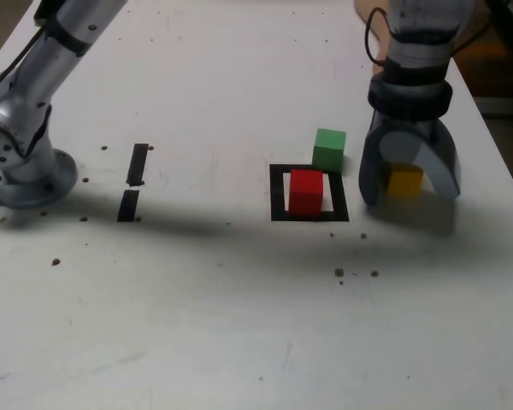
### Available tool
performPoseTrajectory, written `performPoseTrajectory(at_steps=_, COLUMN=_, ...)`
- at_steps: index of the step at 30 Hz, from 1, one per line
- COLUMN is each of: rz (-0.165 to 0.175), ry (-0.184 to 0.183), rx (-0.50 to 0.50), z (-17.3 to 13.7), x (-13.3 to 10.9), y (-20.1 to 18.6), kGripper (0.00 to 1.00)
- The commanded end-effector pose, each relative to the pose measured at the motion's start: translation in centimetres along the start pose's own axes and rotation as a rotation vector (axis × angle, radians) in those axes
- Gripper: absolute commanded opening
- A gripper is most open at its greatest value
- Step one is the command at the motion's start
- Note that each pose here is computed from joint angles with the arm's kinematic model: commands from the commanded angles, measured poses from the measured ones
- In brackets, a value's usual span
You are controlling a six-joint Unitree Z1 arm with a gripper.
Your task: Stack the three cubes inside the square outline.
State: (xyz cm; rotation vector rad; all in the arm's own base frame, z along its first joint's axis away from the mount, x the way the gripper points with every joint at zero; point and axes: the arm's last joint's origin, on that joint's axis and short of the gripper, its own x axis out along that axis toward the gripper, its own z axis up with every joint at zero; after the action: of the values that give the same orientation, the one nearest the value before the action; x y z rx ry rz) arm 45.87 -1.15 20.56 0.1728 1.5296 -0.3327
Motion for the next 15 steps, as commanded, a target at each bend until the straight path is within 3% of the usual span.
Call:
performPoseTrajectory(at_steps=1, rz=-0.005, ry=-0.008, rx=-0.005, z=0.20, x=0.05, y=0.33, kGripper=0.85)
performPoseTrajectory(at_steps=4, rz=-0.012, ry=-0.002, rx=-0.011, z=0.14, x=0.22, y=0.54, kGripper=0.80)
performPoseTrajectory(at_steps=6, rz=-0.015, ry=0.004, rx=-0.017, z=0.04, x=0.33, y=0.60, kGripper=0.70)
performPoseTrajectory(at_steps=13, rz=-0.011, ry=-0.011, rx=-0.021, z=0.10, x=0.23, y=0.52, kGripper=0.15)
performPoseTrajectory(at_steps=15, rz=-0.009, ry=-0.016, rx=-0.017, z=0.17, x=0.14, y=0.35, kGripper=0.06)
